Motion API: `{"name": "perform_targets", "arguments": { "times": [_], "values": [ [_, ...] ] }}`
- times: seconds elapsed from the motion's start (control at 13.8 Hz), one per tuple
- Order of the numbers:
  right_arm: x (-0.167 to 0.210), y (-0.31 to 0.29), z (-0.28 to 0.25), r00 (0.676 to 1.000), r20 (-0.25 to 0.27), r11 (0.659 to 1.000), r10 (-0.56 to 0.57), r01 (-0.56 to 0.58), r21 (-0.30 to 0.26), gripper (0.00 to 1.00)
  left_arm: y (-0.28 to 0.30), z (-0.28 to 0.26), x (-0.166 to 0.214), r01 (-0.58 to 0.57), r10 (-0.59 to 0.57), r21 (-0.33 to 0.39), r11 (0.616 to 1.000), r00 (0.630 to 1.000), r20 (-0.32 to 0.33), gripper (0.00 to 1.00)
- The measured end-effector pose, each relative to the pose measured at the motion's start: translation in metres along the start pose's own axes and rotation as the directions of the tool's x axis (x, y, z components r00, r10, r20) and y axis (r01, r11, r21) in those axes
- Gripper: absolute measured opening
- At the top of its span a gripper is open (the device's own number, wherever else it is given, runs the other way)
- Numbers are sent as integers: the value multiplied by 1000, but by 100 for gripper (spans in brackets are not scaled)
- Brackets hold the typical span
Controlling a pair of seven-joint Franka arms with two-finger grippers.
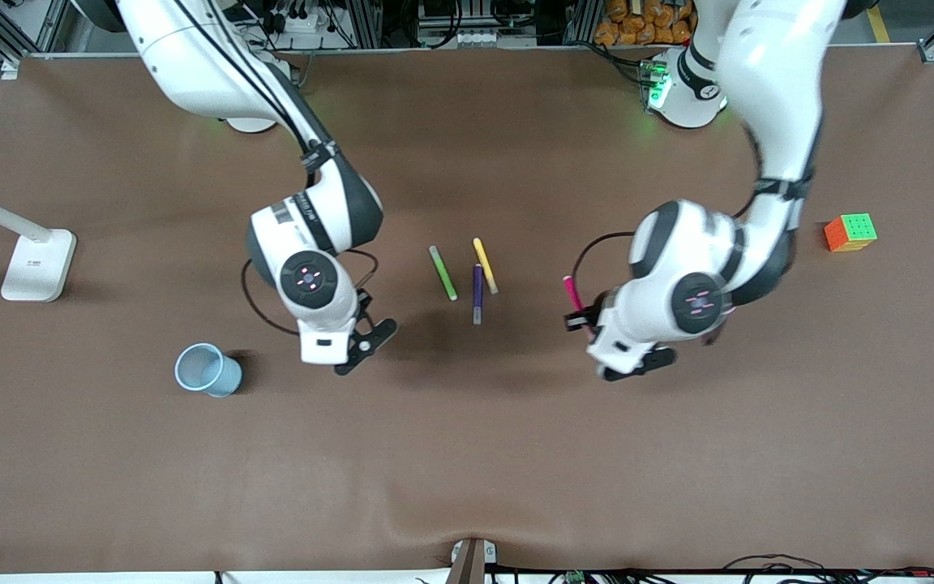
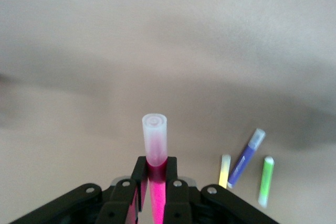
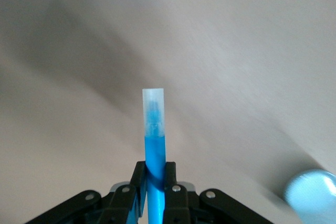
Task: Place pink and blue markers in matching cups
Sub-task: 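Lift the blue marker with the right gripper while the left gripper carries pink, then lower the pink marker into the pink cup with the left gripper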
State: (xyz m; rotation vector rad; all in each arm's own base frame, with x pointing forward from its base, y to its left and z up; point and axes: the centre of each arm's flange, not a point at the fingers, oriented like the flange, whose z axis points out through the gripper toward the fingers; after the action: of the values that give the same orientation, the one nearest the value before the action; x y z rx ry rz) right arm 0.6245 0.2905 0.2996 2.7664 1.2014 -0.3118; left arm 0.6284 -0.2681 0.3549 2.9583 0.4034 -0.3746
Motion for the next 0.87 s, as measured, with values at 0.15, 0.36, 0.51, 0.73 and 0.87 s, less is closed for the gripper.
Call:
{"name": "perform_targets", "arguments": {
  "times": [0.15, 0.36, 0.51, 0.73, 0.87],
  "values": [
    [-16, 32, -9, 996, 53, 997, -76, 77, -28, 18, -31, -45, 3, -23, 25, 42, 999, 999, -44, 18],
    [-42, 88, -10, 968, 122, 969, -220, 231, -87, 18, -59, -97, -1, -70, 82, 98, 993, 988, -130, 18],
    [-63, 122, -6, 939, 165, 944, -302, 319, -88, 18, -67, -119, -6, -79, 108, 154, 985, 976, -190, 18],
    [-87, 158, -4, 886, 224, 899, -405, 431, -80, 18, -74, -140, -13, -76, 119, 186, 980, 965, -235, 18],
    [-98, 173, -4, 858, 272, 876, -436, 474, -91, 18, -85, -150, -14, -61, 106, 182, 981, 963, -247, 18]
  ]
}}
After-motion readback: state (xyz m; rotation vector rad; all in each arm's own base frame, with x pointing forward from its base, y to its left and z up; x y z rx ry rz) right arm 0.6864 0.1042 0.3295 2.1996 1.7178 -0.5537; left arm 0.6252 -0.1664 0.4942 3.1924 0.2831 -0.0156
